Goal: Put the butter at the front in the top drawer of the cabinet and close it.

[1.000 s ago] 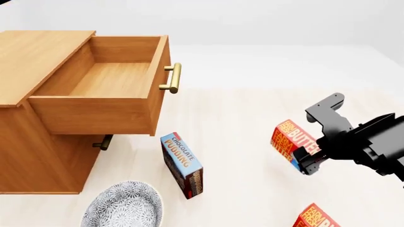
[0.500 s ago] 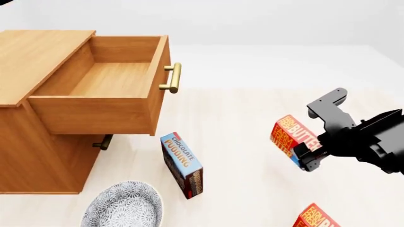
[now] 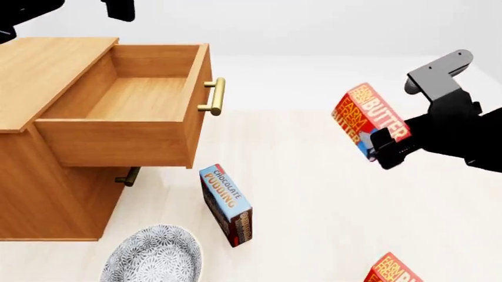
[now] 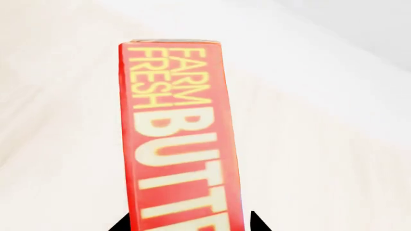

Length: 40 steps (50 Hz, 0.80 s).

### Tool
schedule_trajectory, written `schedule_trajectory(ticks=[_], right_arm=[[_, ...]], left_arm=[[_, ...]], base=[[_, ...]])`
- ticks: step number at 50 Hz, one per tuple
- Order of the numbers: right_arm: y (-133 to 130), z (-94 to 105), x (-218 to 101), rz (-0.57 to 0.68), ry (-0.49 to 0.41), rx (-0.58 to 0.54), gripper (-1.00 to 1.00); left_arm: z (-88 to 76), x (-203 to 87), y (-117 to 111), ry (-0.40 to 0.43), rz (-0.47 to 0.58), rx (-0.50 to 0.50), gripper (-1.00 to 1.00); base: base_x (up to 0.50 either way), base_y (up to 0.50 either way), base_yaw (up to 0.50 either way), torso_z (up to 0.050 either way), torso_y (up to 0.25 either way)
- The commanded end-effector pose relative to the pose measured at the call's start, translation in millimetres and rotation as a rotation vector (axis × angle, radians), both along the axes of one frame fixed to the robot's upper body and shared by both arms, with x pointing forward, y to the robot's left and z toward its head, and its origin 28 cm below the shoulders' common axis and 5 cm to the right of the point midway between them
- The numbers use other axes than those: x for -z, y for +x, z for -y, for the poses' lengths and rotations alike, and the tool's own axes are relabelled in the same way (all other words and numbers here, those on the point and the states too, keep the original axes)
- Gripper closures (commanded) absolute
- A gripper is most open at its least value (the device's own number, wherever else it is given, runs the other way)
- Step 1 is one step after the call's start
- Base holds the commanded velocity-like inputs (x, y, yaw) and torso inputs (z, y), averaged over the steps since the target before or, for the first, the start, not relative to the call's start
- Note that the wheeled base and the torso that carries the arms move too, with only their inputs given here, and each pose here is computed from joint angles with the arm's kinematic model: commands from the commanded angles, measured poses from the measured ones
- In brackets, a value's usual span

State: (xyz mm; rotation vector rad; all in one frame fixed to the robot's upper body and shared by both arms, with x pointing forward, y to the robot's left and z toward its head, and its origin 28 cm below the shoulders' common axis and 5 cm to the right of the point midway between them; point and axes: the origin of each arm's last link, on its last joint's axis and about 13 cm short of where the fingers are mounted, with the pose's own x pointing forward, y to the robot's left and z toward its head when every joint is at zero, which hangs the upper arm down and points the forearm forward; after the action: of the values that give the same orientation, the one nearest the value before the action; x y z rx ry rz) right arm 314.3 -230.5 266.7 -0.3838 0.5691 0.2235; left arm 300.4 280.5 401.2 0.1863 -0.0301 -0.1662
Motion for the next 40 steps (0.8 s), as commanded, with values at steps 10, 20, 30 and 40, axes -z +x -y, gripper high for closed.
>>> schedule_trajectory(ticks=[10, 20, 30, 40], right_arm=[[-39, -10.1, -70, 0.196, -0.188, -0.075, 1.0], [-55, -19.7, -92, 0.275, -0.372, -0.128, 1.0], [-73, -27.9, -109, 0.341, -0.53, -0.186, 1.0], [-85, -35.4, -122, 0.452, -0.727, -0.254, 1.0]], left_arm=[[1.4, 32, -16, 0.18, 0.093, 0.217, -1.0], [5.3, 44, -19, 0.326, 0.162, 0.315, -1.0], [7.8, 53, -21, 0.493, 0.216, 0.412, -1.0], [10.4, 60, -20, 0.625, 0.244, 0.482, -1.0]], base=[[0.0, 0.0, 0.0, 0.0, 0.0], [0.0, 0.0, 0.0, 0.0, 0.001], [0.0, 0.0, 0.0, 0.0, 0.002], [0.0, 0.0, 0.0, 0.002, 0.001]])
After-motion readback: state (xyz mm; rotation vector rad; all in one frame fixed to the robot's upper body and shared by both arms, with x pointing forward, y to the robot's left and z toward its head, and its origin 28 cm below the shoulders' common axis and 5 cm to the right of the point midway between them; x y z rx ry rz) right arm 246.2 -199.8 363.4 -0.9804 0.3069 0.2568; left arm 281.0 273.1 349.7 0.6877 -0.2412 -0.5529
